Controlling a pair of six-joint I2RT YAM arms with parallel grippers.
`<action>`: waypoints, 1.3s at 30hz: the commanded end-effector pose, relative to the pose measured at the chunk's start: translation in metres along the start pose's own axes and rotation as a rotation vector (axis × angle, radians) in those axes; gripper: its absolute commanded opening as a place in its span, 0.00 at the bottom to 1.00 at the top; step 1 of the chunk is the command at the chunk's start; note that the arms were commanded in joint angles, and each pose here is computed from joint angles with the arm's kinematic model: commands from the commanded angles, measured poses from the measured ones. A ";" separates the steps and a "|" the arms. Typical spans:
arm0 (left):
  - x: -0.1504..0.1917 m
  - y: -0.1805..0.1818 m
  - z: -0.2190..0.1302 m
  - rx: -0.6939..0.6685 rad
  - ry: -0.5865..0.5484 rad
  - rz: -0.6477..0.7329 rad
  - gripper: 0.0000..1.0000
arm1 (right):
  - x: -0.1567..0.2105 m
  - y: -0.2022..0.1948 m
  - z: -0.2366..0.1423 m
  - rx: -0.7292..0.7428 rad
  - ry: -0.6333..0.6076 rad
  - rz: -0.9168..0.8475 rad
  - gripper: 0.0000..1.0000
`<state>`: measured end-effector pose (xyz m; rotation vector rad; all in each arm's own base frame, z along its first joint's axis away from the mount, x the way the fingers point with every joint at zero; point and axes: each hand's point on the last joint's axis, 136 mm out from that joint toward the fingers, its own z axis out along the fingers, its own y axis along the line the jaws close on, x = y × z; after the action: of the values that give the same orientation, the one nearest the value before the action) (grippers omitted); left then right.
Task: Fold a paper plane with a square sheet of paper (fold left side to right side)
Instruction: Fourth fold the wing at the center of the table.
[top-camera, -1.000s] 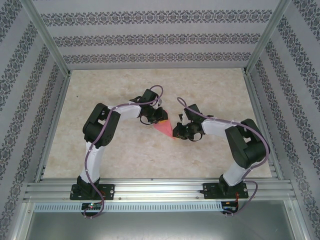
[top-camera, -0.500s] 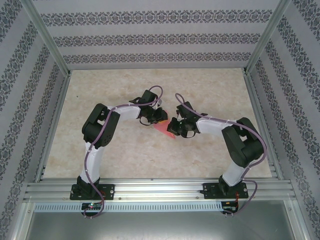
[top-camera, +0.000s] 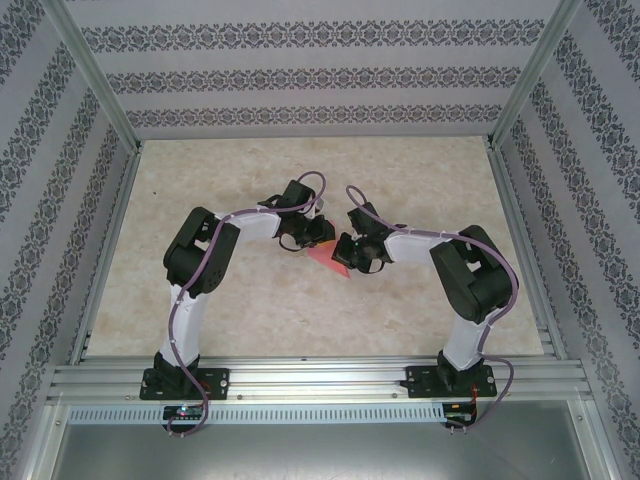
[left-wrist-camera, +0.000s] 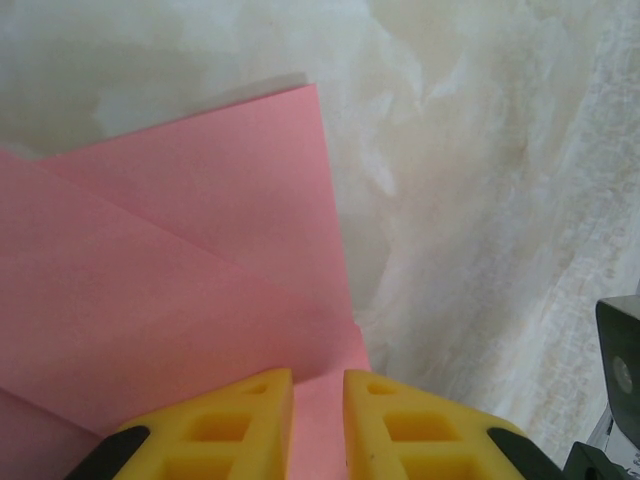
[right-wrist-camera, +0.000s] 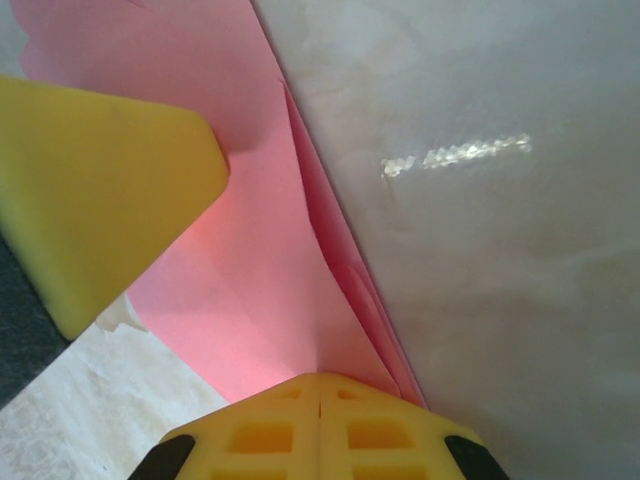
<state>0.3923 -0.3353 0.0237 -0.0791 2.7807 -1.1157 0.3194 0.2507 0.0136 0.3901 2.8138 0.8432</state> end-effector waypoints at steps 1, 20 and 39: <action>0.009 0.058 0.008 -0.165 0.013 -0.064 0.22 | 0.016 -0.037 -0.006 0.114 0.024 0.005 0.06; 0.007 0.053 0.007 -0.157 0.015 -0.068 0.22 | -0.010 0.031 -0.007 -0.064 -0.062 0.031 0.06; 0.008 0.060 0.009 -0.176 0.020 -0.075 0.22 | 0.021 -0.043 -0.007 0.131 -0.022 0.071 0.06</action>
<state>0.3924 -0.3352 0.0240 -0.0806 2.7828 -1.1131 0.3167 0.2532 0.0135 0.4650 2.7741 0.8275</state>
